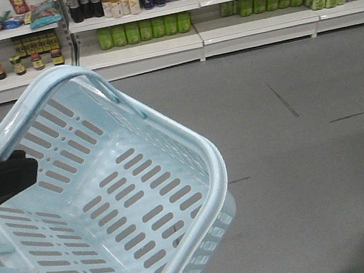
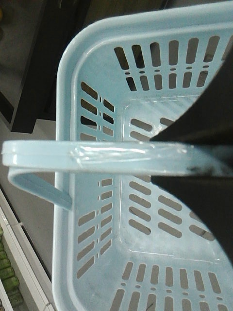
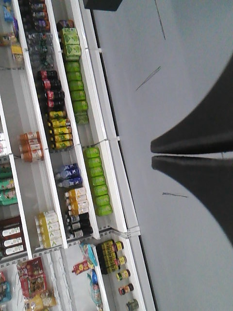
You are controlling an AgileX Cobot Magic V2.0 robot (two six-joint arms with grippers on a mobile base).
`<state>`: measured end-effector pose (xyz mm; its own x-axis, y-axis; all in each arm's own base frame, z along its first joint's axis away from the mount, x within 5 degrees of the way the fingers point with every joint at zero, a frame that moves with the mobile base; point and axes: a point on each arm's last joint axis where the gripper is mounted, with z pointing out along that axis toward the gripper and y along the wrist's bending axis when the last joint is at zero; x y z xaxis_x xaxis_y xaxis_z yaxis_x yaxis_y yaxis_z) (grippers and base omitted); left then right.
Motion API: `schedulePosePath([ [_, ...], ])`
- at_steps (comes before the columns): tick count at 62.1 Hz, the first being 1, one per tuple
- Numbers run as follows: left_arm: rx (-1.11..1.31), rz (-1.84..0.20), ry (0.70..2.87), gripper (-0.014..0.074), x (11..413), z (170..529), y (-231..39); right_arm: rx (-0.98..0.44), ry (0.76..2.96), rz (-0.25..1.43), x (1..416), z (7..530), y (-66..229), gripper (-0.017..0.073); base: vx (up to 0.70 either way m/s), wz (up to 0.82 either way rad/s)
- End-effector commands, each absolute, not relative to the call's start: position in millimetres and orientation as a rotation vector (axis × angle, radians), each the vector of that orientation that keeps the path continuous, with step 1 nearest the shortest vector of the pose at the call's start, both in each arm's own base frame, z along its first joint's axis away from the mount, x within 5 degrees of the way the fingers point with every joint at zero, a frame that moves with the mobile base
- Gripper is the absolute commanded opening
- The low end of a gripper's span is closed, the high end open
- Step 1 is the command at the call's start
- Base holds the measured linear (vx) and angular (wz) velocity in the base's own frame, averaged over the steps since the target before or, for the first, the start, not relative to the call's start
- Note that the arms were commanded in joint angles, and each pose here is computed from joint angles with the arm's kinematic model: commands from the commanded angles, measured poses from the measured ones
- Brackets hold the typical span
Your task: Pick three apples into basket with both arms
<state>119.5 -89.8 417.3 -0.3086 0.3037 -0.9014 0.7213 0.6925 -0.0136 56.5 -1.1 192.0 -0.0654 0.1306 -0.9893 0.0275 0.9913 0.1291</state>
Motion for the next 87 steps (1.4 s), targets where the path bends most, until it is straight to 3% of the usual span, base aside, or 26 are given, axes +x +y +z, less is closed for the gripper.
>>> schedulePosePath([
  [1, 0.719, -0.550, 1.782, -0.0006, 118.1, 435.7, -89.1, 0.108, 1.562, 0.072, 56.4, 195.0, -1.3, -0.0005, 0.18, -0.30],
  [87, 0.719, -0.550, 1.782, -0.0006, 118.1, 435.7, -89.1, 0.108, 1.562, 0.072, 56.4, 195.0, -1.3, -0.0005, 0.16, -0.48],
])
